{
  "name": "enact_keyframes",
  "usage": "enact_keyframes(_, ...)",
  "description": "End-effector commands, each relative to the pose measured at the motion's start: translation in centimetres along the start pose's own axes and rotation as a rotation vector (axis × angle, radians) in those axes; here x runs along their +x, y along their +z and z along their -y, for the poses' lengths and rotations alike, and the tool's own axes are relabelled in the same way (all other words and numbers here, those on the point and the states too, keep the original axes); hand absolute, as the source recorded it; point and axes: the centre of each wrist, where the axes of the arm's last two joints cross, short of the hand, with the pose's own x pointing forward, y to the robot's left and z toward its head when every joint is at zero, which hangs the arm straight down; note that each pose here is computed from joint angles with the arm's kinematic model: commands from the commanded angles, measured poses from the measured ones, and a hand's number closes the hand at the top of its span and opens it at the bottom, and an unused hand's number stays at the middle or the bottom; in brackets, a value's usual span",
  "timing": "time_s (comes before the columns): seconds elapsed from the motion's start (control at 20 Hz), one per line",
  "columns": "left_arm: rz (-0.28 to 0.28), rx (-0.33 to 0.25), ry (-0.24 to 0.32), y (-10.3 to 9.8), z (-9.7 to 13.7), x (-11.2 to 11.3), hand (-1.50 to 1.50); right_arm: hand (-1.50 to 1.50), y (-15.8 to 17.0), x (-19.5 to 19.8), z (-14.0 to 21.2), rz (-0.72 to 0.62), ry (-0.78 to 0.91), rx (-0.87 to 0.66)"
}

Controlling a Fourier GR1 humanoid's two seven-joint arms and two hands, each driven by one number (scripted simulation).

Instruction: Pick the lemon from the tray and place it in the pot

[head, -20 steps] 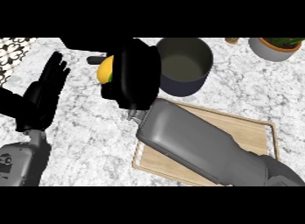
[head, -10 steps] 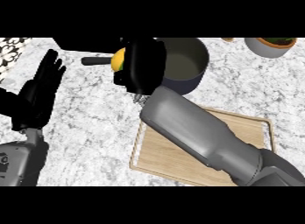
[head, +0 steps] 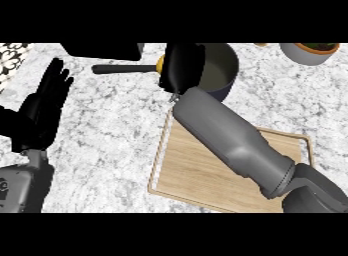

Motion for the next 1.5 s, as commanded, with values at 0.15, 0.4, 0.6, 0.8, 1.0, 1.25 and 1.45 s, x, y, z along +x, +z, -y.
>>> enact_keyframes(0.15, 0.003, -0.014, 0.001, -1.1, 1.2, 0.6, 0.00, 1.50, -0.2, -2.8, -2.2, -0.231, -0.114, 0.089)
enact_keyframes(0.4, 0.016, -0.020, 0.013, -1.4, 0.5, 0.5, 0.00, -1.50, -0.3, -4.2, -2.7, -0.270, -0.256, 0.209)
enact_keyframes(0.6, 0.011, -0.022, -0.015, -0.3, 0.5, -0.4, 0.00, -1.50, 0.4, -4.2, -2.4, -0.252, -0.434, 0.194)
enact_keyframes(0.8, 0.007, -0.017, -0.001, -0.3, 0.8, -0.3, 0.00, -1.50, 0.2, -4.1, -1.4, -0.232, -0.628, 0.076)
enact_keyframes(1.0, 0.004, 0.001, 0.008, -1.1, -0.2, 0.3, 0.00, -1.50, -0.4, -3.2, 0.0, -0.243, -0.765, 0.036)
enact_keyframes(1.25, -0.013, 0.033, 0.012, 0.6, -0.8, 0.0, 0.00, -1.50, 0.3, -6.3, -1.2, -0.259, -0.857, 0.025)
enact_keyframes(1.45, -0.007, 0.085, -0.024, 1.7, -3.6, -0.3, 0.00, -1.50, 0.7, -8.7, -1.2, -0.229, -0.934, 0.067)
